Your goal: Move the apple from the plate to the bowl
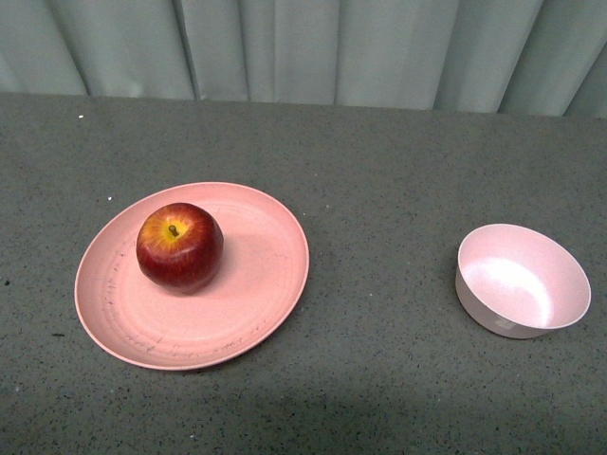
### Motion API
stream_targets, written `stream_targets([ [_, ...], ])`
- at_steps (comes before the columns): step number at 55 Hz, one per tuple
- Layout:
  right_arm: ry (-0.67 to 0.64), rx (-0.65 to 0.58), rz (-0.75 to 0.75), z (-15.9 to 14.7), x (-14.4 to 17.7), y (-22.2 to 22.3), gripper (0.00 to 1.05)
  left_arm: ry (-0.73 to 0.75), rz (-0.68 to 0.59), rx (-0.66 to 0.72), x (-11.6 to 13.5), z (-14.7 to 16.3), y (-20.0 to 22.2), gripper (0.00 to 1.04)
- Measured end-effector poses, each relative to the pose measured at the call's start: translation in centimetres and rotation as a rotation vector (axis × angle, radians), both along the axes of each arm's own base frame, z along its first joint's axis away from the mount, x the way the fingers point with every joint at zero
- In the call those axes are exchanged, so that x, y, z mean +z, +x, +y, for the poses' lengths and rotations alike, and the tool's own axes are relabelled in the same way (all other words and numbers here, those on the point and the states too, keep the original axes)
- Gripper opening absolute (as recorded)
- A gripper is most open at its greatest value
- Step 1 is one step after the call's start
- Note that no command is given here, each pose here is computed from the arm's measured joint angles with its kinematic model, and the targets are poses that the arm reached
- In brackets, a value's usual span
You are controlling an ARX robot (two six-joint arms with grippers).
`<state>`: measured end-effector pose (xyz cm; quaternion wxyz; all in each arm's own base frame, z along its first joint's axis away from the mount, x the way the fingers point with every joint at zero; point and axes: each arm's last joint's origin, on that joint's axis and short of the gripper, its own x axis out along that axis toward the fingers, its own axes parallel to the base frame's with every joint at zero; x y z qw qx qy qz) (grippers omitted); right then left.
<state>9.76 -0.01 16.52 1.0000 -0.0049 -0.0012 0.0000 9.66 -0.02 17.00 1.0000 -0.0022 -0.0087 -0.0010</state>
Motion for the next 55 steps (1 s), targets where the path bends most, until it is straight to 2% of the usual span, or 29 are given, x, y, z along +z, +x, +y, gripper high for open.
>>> stream_targets([
  [26, -0.01, -0.016, 0.009, 0.0, -0.1, 0.0, 0.95, 0.0, 0.0, 0.0, 0.0, 0.0, 0.0, 0.98],
  [28, -0.052, -0.082, 0.056, 0.0, -0.2, 0.2, 0.95, 0.0, 0.0, 0.0, 0.0, 0.0, 0.0, 0.98],
  [30, -0.082, -0.074, 0.1, 0.1, -0.2, 0.7, 0.95, 0.0, 0.0, 0.002, 0.0, 0.0, 0.0, 0.98],
  [40, -0.166, 0.122, 0.287, 0.4, 0.5, 5.8, 0.95, 0.0, 0.0, 0.0, 0.0, 0.0, 0.0, 0.98],
  [48, -0.195, 0.209, 0.518, 0.9, -1.4, 9.9, 0.95, 0.0, 0.0, 0.0, 0.0, 0.0, 0.0, 0.98],
  [55, -0.22, 0.267, 0.644, 1.7, -2.9, 11.9, 0.95, 0.0, 0.0, 0.0, 0.0, 0.0, 0.0, 0.98],
])
